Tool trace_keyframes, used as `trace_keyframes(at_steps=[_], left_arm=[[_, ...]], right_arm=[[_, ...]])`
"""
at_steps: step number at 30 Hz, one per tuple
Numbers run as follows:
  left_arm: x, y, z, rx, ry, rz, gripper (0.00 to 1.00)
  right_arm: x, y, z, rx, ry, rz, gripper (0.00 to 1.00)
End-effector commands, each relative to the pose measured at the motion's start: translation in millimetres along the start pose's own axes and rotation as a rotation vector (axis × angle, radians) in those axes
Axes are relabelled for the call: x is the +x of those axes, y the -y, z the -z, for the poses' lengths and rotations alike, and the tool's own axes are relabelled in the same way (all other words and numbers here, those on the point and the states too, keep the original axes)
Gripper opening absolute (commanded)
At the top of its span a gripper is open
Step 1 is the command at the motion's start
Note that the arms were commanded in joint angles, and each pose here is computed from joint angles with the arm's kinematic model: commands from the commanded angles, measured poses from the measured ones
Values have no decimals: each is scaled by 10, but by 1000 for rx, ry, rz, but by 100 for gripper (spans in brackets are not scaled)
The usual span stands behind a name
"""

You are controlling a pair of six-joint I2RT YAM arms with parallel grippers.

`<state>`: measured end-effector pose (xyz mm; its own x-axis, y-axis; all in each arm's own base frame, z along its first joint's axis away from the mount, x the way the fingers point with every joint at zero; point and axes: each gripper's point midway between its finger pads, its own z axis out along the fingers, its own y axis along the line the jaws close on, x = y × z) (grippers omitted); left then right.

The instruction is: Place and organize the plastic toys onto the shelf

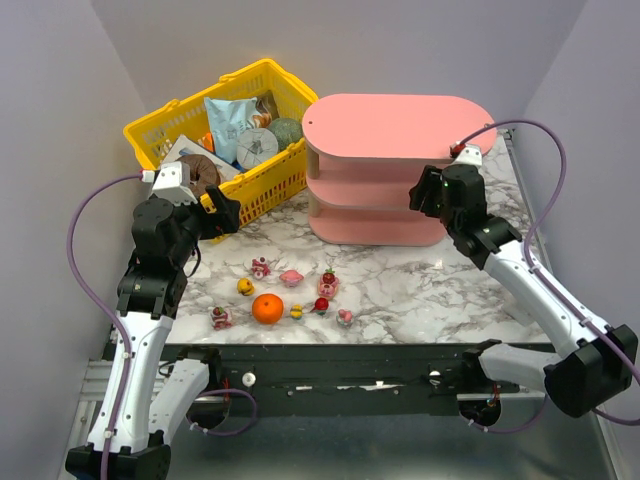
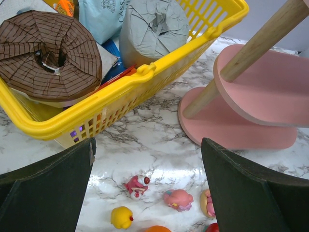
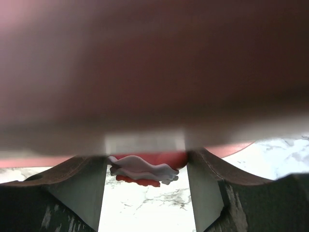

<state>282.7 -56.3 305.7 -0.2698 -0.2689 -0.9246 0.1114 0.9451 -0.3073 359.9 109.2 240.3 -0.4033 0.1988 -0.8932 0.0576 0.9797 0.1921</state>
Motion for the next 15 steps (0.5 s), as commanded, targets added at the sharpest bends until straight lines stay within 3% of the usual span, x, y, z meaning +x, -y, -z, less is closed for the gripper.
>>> trace_keyframes(at_steps=[1, 8, 15], left_arm=[[24, -4, -14, 7, -1, -2, 99], [28, -5, -17, 6, -3, -1, 99], [34, -8, -20, 6, -5, -2, 99]], right_arm=[[89, 102, -89, 48, -8, 24, 63], [75, 128, -109, 70, -1, 11, 67], [35, 88, -65, 53, -8, -14, 62]])
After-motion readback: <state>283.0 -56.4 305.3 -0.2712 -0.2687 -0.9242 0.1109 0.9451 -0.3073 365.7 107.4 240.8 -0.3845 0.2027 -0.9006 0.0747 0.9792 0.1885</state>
